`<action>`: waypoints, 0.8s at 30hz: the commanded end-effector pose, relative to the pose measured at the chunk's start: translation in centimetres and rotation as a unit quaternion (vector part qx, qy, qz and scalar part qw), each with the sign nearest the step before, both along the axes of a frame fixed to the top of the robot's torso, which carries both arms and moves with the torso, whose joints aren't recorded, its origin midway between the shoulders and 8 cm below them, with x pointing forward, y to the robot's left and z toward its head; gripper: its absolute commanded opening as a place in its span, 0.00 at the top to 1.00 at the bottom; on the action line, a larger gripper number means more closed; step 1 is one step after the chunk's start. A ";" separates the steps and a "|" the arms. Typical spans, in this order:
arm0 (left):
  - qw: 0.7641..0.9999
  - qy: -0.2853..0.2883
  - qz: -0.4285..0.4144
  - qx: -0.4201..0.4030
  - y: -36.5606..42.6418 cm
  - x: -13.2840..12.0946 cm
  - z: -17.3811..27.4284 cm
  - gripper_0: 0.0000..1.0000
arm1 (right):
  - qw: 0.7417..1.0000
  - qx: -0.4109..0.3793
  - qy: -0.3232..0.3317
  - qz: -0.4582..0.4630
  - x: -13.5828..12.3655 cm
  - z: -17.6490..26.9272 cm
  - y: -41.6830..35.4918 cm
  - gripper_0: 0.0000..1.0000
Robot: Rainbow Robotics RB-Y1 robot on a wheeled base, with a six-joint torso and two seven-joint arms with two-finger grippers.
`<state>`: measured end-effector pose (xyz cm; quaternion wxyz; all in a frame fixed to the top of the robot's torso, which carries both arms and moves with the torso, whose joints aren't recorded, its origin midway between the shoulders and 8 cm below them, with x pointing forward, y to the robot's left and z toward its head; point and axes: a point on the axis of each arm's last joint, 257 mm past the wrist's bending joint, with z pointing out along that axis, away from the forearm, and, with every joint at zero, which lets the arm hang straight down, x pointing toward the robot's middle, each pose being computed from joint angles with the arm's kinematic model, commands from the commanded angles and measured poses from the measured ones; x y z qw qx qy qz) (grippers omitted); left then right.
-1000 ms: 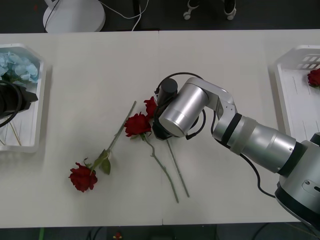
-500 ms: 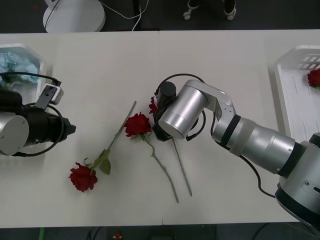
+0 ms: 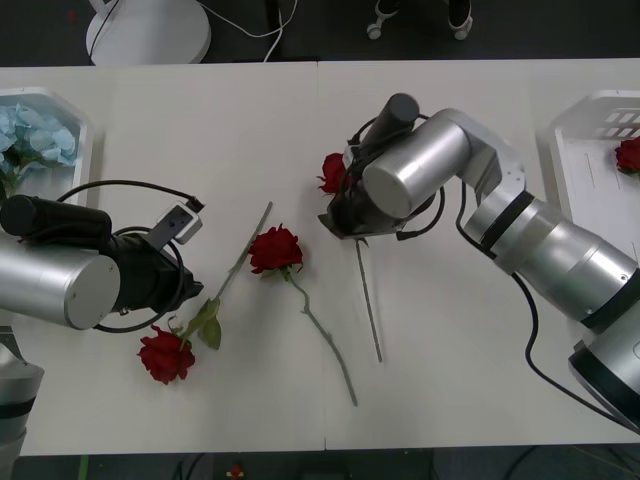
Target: Put the red flowers into the right box and the blue flowers into the left box
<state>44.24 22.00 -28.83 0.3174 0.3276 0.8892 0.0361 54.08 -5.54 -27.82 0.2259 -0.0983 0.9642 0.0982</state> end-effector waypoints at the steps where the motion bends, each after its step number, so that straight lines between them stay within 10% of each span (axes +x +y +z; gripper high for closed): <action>1: 0.999 0.006 -0.028 0.024 -2.3 -1.1 -1.8 0.15 | 0.999 -0.021 -0.044 -0.003 4.4 8.5 -6.6 1.00; 12: 0.998 0.021 -0.024 0.059 -1.1 -3.7 -5.1 0.15 | 0.962 -0.256 -0.091 -0.017 6.3 19.3 -32.5 1.00; 24: 0.998 0.018 -0.006 0.065 1.1 -4.9 -6.7 0.15 | 0.917 -0.384 -0.101 -0.044 6.4 21.1 -49.4 1.00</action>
